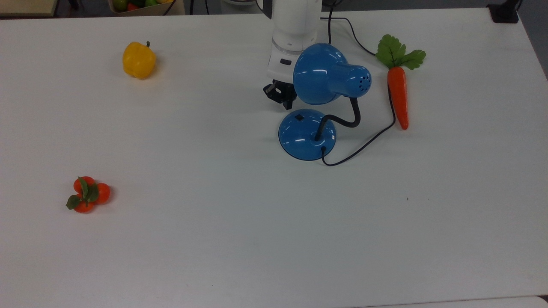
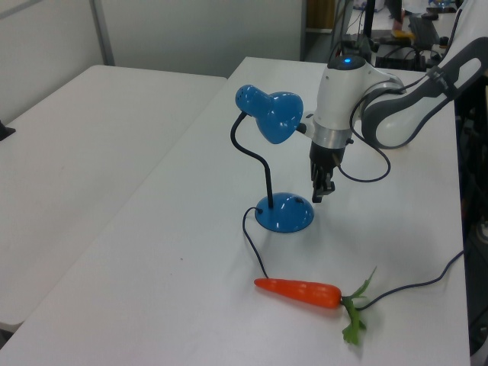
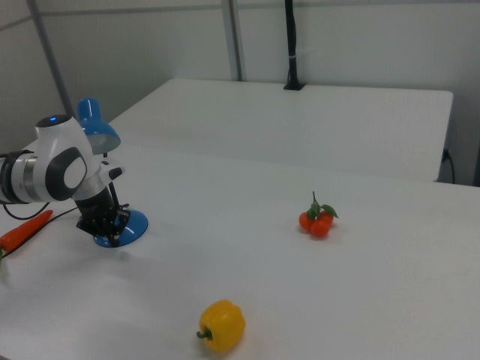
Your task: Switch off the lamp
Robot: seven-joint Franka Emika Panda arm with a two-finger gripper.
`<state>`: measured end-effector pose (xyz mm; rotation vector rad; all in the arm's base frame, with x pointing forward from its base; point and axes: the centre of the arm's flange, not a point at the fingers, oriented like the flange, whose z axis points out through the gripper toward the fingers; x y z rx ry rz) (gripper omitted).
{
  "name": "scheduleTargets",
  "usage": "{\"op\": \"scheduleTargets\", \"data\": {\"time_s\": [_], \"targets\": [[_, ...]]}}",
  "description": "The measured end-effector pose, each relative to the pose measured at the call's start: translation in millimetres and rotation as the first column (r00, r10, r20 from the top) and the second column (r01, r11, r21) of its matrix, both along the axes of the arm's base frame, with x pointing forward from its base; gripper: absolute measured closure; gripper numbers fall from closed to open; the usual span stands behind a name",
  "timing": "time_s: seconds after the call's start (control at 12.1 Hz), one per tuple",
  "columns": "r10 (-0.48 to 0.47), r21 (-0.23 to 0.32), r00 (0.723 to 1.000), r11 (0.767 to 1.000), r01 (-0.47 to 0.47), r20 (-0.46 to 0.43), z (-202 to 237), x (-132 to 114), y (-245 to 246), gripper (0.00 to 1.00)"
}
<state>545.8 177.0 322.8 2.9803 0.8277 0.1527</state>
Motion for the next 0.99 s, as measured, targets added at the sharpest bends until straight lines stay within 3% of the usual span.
{"op": "scheduleTargets", "data": {"time_s": [0.25, 0.5, 0.99], "targets": [[-0.14, -0.037, 0.987, 0.99, 0.137, -0.081, 23.4, 9.8, -20.9, 0.99], [-0.245, -0.088, 0.957, 0.968, 0.233, -0.157, 65.9, 20.8, -57.0, 0.99], [-0.396, -0.094, 0.908, 0.918, 0.386, -0.14, 209.2, 29.1, -134.3, 0.99]]}}
